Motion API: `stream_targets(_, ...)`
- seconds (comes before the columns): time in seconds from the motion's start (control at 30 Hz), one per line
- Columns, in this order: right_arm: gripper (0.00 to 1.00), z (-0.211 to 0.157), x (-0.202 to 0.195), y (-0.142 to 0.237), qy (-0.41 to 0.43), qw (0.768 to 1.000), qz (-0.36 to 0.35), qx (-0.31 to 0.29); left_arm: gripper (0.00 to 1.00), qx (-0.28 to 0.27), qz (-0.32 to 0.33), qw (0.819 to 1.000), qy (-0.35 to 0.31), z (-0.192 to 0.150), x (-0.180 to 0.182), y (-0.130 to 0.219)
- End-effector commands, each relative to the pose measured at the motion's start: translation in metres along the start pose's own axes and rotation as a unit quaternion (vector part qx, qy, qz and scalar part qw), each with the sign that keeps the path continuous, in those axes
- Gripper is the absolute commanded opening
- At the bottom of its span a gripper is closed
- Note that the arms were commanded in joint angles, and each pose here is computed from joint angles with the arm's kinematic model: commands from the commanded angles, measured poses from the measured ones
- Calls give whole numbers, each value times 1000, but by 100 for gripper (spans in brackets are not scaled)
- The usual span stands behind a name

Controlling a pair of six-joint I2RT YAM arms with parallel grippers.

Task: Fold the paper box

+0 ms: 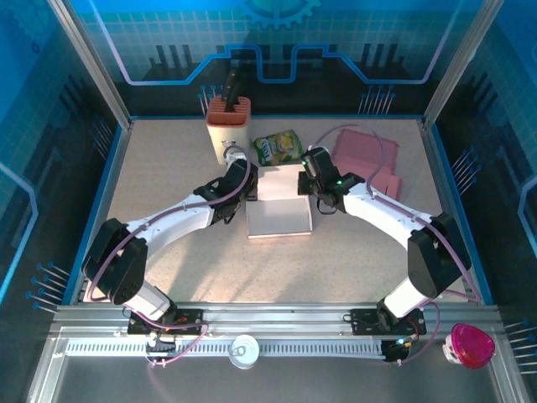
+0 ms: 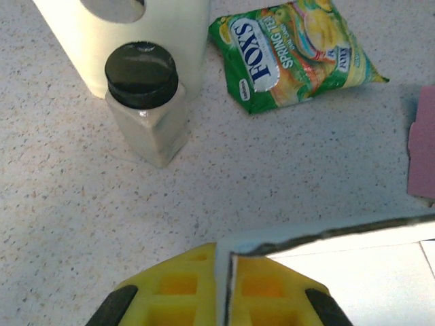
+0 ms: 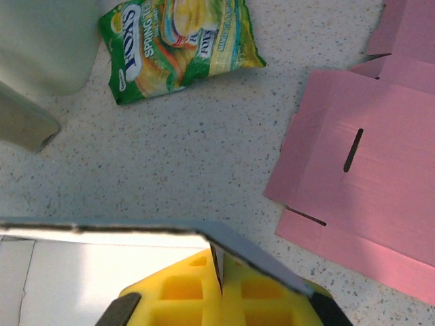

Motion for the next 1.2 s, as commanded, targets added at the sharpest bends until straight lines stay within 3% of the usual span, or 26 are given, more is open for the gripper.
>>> stream_targets(0.0,0,11,32,0,-29,997,59,-28,0,-68,-49,996,13,37,-24,1)
stream_targets(0.2,0,4,35,1,-31,992,104,-70,0,-118,-89,989,-1,34,-33,-2)
stream_targets(0.37,0,-7,35,7,-17,985,136,-101,0,-180,-144,973,4,23,-38,10)
stream_targets(0.63,0,-34,26,7,0,977,163,-136,0,-233,-186,955,-13,2,-46,24)
stream_targets(1.17,0,-68,7,9,28,969,180,-164,0,-255,-203,945,-32,-45,-67,25)
Point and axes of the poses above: each hand's point on the last joint's axis, 136 mm out from that joint toward the fingers, its own y axis back along the fingers, its own x axis along the line the jaws close on, z = x × y, the point moved 3 cm from there along y, back along the fingers, and after that the axes turned 13 degrees about -y, right-handed, at the moved point
